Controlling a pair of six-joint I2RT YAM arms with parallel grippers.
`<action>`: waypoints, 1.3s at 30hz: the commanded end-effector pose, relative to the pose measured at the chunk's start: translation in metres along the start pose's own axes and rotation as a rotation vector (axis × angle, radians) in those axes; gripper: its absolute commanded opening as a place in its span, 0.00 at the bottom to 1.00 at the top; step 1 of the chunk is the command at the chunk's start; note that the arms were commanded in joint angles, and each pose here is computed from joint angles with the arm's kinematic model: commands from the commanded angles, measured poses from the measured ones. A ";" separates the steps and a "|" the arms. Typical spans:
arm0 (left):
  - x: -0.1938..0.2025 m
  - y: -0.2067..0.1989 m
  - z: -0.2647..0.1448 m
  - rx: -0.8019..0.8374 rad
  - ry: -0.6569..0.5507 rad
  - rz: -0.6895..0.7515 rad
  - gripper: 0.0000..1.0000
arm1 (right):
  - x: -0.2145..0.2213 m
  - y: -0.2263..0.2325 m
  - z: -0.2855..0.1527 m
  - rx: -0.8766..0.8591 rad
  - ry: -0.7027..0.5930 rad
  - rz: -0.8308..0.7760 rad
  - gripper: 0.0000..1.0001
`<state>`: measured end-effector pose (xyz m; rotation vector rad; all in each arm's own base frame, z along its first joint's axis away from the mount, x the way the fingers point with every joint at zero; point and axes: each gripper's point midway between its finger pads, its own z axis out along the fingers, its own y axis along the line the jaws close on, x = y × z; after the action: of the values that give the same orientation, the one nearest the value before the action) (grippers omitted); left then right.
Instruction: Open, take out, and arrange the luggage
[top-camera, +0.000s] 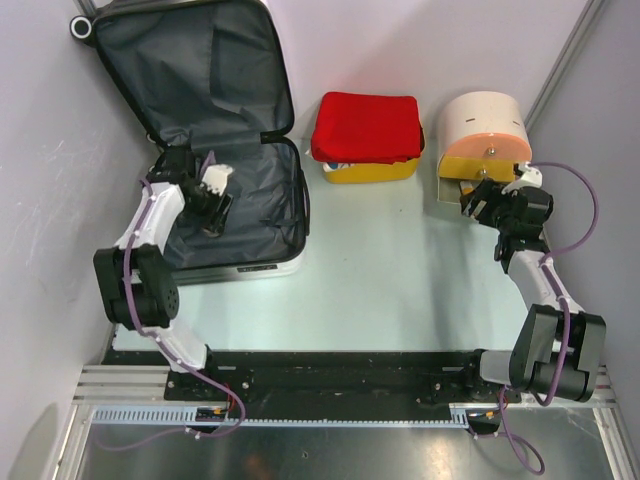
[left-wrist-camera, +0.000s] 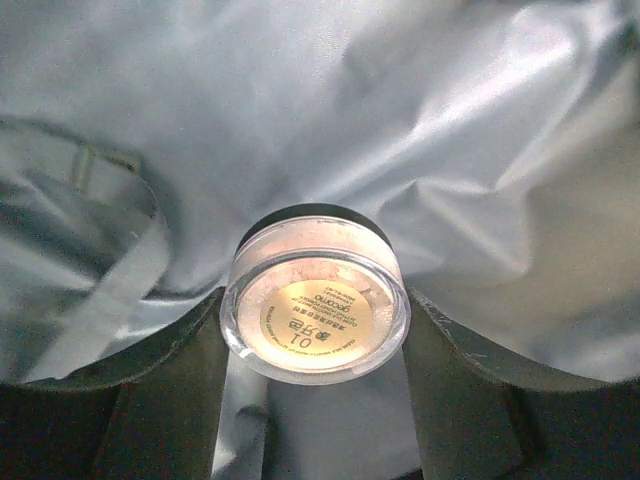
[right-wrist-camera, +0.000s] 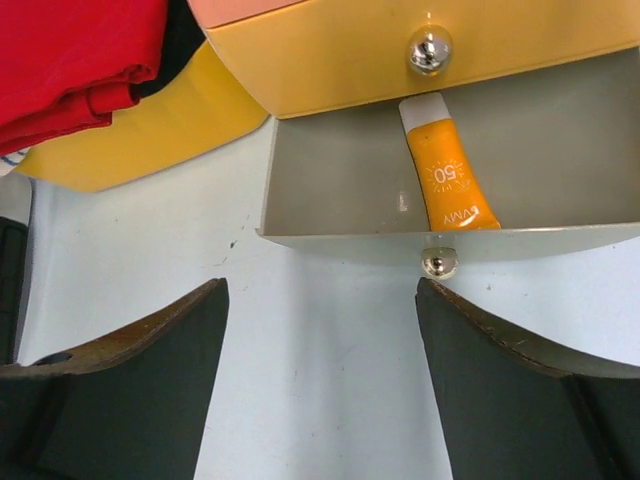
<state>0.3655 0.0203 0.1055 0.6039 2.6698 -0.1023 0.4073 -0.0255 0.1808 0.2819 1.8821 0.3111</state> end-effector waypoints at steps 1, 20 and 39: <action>-0.064 -0.030 -0.047 0.025 -0.210 0.115 0.24 | -0.034 0.026 -0.008 -0.073 -0.079 -0.069 0.80; -0.201 -0.371 -0.026 0.800 -0.396 0.645 0.21 | -0.033 0.040 -0.038 -0.346 0.119 -0.229 0.88; -0.171 -0.360 -0.233 1.722 -0.344 0.446 0.21 | -0.066 0.239 -0.123 -0.776 -0.644 -0.964 0.99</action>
<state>0.3338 -0.3773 0.3124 1.2598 1.6855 -1.7806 0.3338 0.1412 0.3331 -0.8450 1.2499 0.3682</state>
